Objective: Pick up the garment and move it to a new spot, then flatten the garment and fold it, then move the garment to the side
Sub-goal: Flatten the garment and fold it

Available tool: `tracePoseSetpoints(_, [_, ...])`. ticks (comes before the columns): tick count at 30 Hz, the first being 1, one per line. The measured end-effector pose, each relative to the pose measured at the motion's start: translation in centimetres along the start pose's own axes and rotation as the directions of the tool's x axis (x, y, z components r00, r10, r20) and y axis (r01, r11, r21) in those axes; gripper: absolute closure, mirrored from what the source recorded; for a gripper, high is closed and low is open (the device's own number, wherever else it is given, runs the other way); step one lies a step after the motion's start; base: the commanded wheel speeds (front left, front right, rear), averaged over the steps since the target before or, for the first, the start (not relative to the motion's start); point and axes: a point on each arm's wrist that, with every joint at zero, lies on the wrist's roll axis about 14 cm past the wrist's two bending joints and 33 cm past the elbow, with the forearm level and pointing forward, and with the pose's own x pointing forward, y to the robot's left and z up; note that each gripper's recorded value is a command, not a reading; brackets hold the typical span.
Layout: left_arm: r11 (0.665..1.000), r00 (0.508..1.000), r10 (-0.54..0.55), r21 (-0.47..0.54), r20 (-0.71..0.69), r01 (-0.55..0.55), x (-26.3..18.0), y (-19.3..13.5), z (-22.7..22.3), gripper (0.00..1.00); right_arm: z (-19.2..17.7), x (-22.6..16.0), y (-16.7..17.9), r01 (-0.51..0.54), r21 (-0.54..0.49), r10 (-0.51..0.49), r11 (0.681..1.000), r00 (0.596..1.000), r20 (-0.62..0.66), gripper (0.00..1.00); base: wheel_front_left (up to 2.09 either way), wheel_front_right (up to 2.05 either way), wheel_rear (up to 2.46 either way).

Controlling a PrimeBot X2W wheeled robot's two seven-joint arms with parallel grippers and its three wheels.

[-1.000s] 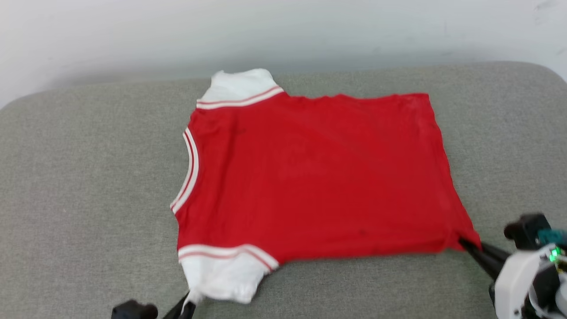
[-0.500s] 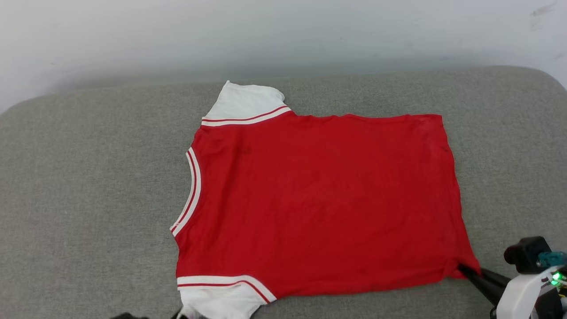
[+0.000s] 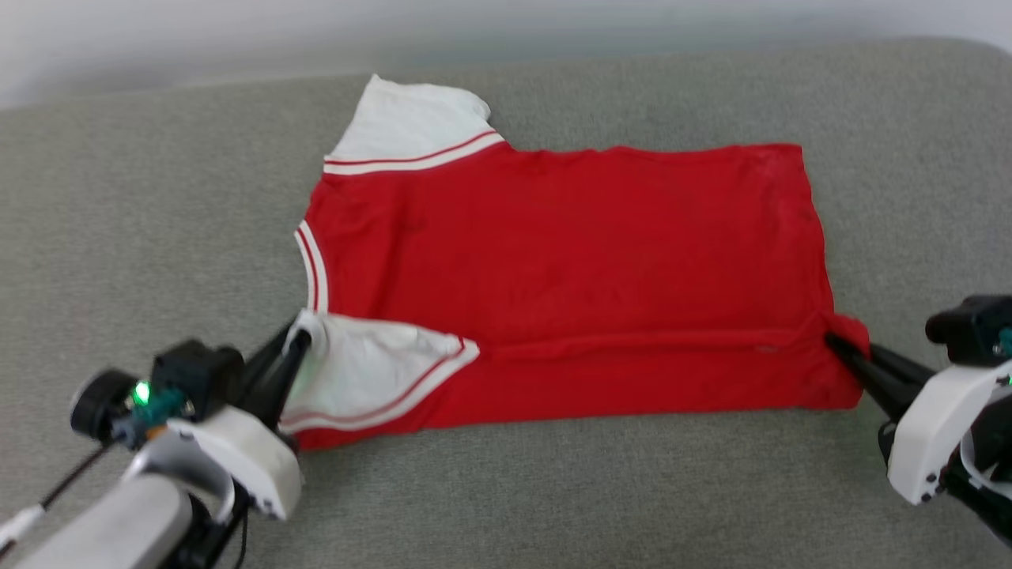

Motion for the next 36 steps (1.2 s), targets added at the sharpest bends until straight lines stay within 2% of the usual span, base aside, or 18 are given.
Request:
tracePoseSetpoints(6, [0.999,1.0,-0.013,0.031,-0.027,0.014,4.4,2.0,-0.6,1.0,0.0,2.1,-1.2,0.02,0.017,-0.02,1.0,0.999,-0.04,1.0,0.0,0.0,0.0])
tracePoseSetpoints(10, [0.999,0.995,-0.032,0.021,-0.095,0.034,6.5,2.4,-3.2,1.0,-2.2,3.6,-1.7,0.031,0.039,-0.026,0.999,0.992,-0.121,1.0,0.0,0.0,0.0])
tracePoseSetpoints(14, [0.998,0.979,-0.056,-0.008,-0.194,0.056,7.5,2.2,-7.0,1.0,-4.8,4.7,-2.1,0.042,0.049,-0.03,0.998,0.978,-0.208,1.0,0.0,0.0,0.0])
tracePoseSetpoints(20, [0.998,0.968,-0.06,-0.039,-0.243,0.052,7.5,2.0,-8.7,1.0,-5.4,5.3,-1.8,0.034,0.053,-0.021,0.998,0.977,-0.214,1.0,0.0,0.0,0.0])
tracePoseSetpoints(21, [0.998,0.969,-0.056,-0.04,-0.242,0.047,7.3,2.1,-8.6,0.85,-5.2,5.3,-1.8,0.033,0.051,-0.021,0.998,0.978,-0.207,0.83,0.0,0.0,0.0])
tracePoseSetpoints(22, [0.998,0.969,-0.053,-0.038,-0.243,0.045,7.1,2.2,-8.5,0.85,-5.1,5.2,-1.6,0.029,0.051,-0.018,0.998,0.98,-0.199,0.83,0.0,0.0,0.0])
tracePoseSetpoints(23, [0.998,0.969,-0.049,-0.035,-0.242,0.042,6.9,2.3,-8.3,0.0,-4.7,5.1,-1.6,0.028,0.051,-0.018,0.998,0.982,-0.187,0.49,0.0,0.0,0.0])
tracePoseSetpoints(24, [0.999,0.971,-0.043,-0.029,-0.236,0.037,6.7,2.5,-7.9,0.0,-4.4,4.9,-1.5,0.027,0.047,-0.018,0.999,0.985,-0.174,0.0,0.0,0.0,0.0])
tracePoseSetpoints(31, [0.999,0.983,0.003,0.039,-0.186,0.004,5.0,4.8,-3.0,0.0,-0.3,3.4,-1.2,0.015,0.006,-0.014,1.0,0.999,-0.046,0.0,0.0,0.0,0.0])
tracePoseSetpoints(36, [0.995,0.97,0.004,0.1,-0.244,0.021,4.0,5.9,0.2,0.0,1.4,2.9,-0.4,-0.006,-0.015,0.006,1.0,1.0,-0.005,0.0,0.0,0.0,0.0])
